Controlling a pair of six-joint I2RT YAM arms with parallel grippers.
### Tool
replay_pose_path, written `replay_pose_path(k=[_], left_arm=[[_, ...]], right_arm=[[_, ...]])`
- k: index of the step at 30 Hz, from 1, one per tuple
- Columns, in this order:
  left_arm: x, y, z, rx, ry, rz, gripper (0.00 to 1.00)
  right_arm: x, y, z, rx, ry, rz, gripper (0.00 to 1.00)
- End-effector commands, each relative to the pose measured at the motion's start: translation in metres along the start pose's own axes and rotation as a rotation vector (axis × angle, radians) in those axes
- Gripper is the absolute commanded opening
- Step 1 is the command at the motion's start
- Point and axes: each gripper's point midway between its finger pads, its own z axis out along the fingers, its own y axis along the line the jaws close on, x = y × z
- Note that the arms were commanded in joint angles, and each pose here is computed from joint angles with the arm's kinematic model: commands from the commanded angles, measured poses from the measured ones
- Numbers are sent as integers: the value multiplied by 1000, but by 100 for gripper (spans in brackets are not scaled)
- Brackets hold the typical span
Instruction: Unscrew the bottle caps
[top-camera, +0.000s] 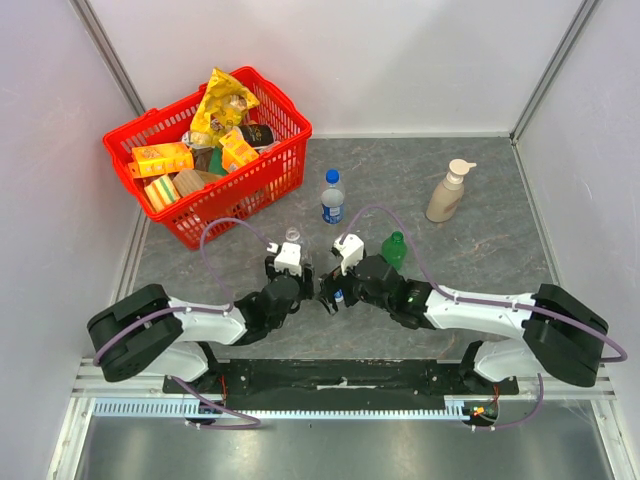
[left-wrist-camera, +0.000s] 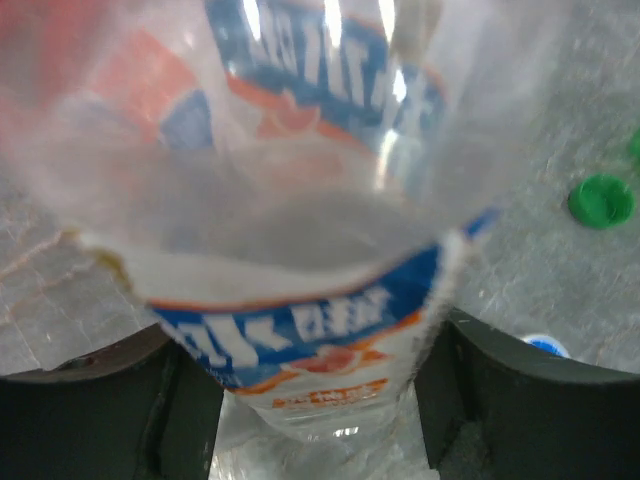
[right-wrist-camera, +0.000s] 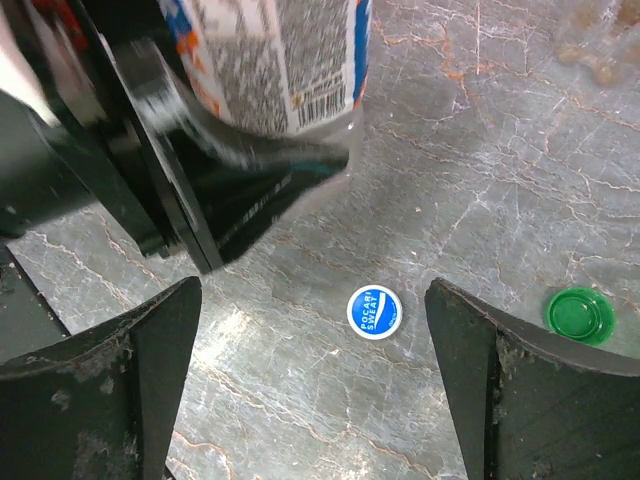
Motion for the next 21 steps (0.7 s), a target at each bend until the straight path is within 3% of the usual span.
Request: replay_pose_path(k=[1, 6, 21], left_arm=[[40, 14, -9, -66, 113, 46, 75], [39, 10, -14, -63, 107, 60, 82], [21, 1, -38, 1, 62, 39, 85]], right_arm=[[-22, 6, -8, -15, -57, -7, 98], [-29, 7, -14, -20, -76, -6, 98], [-48, 13, -28, -53, -113, -33, 98]])
